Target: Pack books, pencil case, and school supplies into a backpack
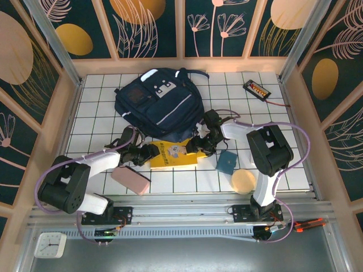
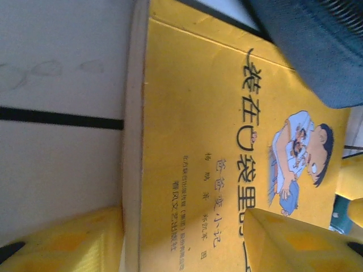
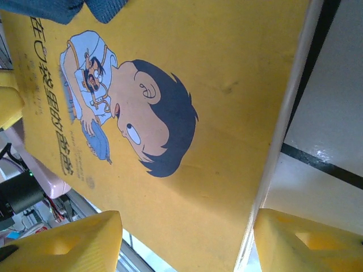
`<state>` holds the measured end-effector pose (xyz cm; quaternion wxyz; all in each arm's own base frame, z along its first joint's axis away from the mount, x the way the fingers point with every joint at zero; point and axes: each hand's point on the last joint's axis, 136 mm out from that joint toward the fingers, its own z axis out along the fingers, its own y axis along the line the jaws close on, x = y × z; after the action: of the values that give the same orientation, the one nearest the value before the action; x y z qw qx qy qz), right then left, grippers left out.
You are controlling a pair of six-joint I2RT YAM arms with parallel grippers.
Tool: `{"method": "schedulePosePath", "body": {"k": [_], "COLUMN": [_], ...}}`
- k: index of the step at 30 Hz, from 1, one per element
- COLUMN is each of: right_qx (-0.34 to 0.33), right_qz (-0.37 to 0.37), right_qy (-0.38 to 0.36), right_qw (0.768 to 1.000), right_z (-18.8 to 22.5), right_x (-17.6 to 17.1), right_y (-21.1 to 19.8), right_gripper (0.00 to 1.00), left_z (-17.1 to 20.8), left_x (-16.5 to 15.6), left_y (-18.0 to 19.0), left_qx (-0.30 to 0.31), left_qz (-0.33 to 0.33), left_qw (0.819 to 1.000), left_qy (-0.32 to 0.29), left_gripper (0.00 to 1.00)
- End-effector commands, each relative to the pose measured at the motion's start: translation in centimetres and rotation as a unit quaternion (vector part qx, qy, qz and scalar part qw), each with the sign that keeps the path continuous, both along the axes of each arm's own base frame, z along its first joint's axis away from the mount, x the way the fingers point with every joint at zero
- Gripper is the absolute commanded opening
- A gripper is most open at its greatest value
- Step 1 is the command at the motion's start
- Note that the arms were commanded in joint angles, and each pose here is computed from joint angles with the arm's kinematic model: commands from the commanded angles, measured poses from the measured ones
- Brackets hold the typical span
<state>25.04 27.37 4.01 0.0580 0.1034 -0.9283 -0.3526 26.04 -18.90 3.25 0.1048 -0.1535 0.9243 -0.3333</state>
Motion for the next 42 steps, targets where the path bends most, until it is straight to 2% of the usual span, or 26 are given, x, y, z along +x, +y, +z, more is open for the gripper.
{"method": "schedulePosePath", "body": {"k": [1,3,8,12,14,16,19,34,42], "right_qx": [0.041,0.041,0.039,0.034,0.032,0.031,0.031,0.029,0.028], "right_qz": [0.028,0.028,0.020,0.016,0.015,0.014,0.014,0.011,0.014], "right_qy": [-0.008,-0.009,-0.008,-0.010,-0.012,-0.012,-0.013,-0.012,-0.011], "right_qw": [0.999,0.999,0.999,0.999,0.999,0.999,0.999,0.999,0.999], "right_z": [0.9,0.9,0.9,1.0,1.1,1.1,1.1,0.9,0.8], "right_x": [-0.1,0.0,0.6,1.0,1.1,1.1,1.2,0.9,0.5], "right_y": [1.6,1.5,1.1,0.8,0.7,0.6,0.6,0.6,0.7], "right_gripper": [0.63,0.63,0.62,0.63,0.62,0.62,0.62,0.62,0.62], "left_z": [3.5,4.2,4.7,4.2,4.0,3.9,3.9,4.2,4.3], "left_x": [1.1,1.1,0.6,0.3,0.2,0.3,0.4,0.3,0.0], "left_y": [-3.2,-3.3,-3.1,-2.7,-2.4,-2.0,-1.7,-1.2,-1.3], "left_qx": [-0.079,-0.084,-0.084,-0.067,-0.053,-0.033,-0.017,0.008,-0.006], "left_qz": [-0.045,-0.049,-0.053,-0.055,-0.057,-0.060,-0.069,-0.078,-0.067], "left_qw": [0.995,0.993,0.993,0.995,0.996,0.996,0.996,0.996,0.997], "left_qy": [-0.053,-0.060,-0.064,-0.055,-0.053,-0.053,-0.052,-0.040,-0.032], "left_gripper": [0.55,0.52,0.36,0.32,0.33,0.41,0.45,0.46,0.49]}}
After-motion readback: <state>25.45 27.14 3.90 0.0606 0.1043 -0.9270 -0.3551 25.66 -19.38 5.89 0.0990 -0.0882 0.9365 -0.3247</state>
